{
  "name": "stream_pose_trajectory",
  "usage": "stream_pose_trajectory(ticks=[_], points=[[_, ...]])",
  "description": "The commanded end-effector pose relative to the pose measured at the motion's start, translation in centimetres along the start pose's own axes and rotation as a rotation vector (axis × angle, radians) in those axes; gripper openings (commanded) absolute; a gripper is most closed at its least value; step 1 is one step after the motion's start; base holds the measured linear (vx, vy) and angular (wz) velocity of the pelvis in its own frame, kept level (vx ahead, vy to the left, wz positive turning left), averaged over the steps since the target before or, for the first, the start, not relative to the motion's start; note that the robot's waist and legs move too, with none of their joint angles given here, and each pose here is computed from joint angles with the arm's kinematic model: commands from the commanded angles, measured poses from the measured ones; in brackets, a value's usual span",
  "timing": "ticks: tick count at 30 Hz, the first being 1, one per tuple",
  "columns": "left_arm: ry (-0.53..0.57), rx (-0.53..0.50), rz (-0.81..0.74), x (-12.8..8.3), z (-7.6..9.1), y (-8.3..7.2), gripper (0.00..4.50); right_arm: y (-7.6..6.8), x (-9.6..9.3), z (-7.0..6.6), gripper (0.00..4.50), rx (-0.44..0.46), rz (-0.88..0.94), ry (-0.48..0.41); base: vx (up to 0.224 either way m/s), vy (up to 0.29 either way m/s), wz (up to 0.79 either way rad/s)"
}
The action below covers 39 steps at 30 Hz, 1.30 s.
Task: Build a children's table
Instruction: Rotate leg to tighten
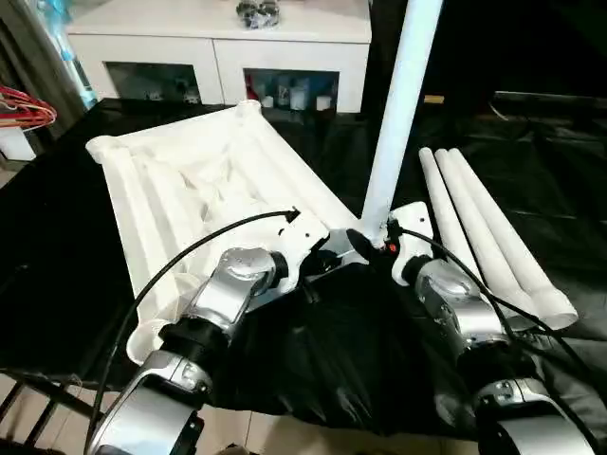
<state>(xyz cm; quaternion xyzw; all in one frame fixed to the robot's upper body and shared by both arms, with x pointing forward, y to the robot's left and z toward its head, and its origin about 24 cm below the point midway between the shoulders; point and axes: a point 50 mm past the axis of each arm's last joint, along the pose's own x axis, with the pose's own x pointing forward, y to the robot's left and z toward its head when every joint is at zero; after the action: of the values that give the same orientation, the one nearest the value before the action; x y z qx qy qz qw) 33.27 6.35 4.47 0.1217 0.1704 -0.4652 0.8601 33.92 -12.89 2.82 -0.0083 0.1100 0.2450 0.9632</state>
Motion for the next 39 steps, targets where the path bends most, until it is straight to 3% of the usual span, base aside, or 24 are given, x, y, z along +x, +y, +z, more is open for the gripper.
stream_pose_trajectory(ticks=[1,7,13,23,35,39], points=[[-0.077,0.036,-0.001,0.2,1.5,0.1,0.0,1.4,0.3,-1.1,3.49,0.006,0.061,0.042,0.0,0.0,0.0],[-0.1,0.089,-0.123,-1.0,1.0,-0.4,0.0,0.3,-1.0,-0.8,3.98,-0.078,0.161,0.021,0.0,0.0,0.0],[-0.112,0.125,-0.238,-2.3,0.5,-0.7,0.0,-0.6,-2.7,-0.5,4.02,-0.129,0.307,0.016,0.0,0.0,0.0],[-0.055,0.151,-0.41,-4.6,-0.7,-0.7,0.0,-0.1,-5.7,-0.9,4.02,-0.187,0.63,0.079,0.0,0.0,0.0],[-0.044,0.135,-0.483,-5.1,-0.7,-1.1,0.0,0.7,-6.3,-1.0,2.96,-0.136,0.724,0.099,0.0,0.0,0.0],[-0.064,0.118,-0.407,-4.4,-0.4,-1.0,0.0,0.2,-5.4,-1.1,2.77,-0.114,0.583,0.085,0.0,0.0,0.0]])
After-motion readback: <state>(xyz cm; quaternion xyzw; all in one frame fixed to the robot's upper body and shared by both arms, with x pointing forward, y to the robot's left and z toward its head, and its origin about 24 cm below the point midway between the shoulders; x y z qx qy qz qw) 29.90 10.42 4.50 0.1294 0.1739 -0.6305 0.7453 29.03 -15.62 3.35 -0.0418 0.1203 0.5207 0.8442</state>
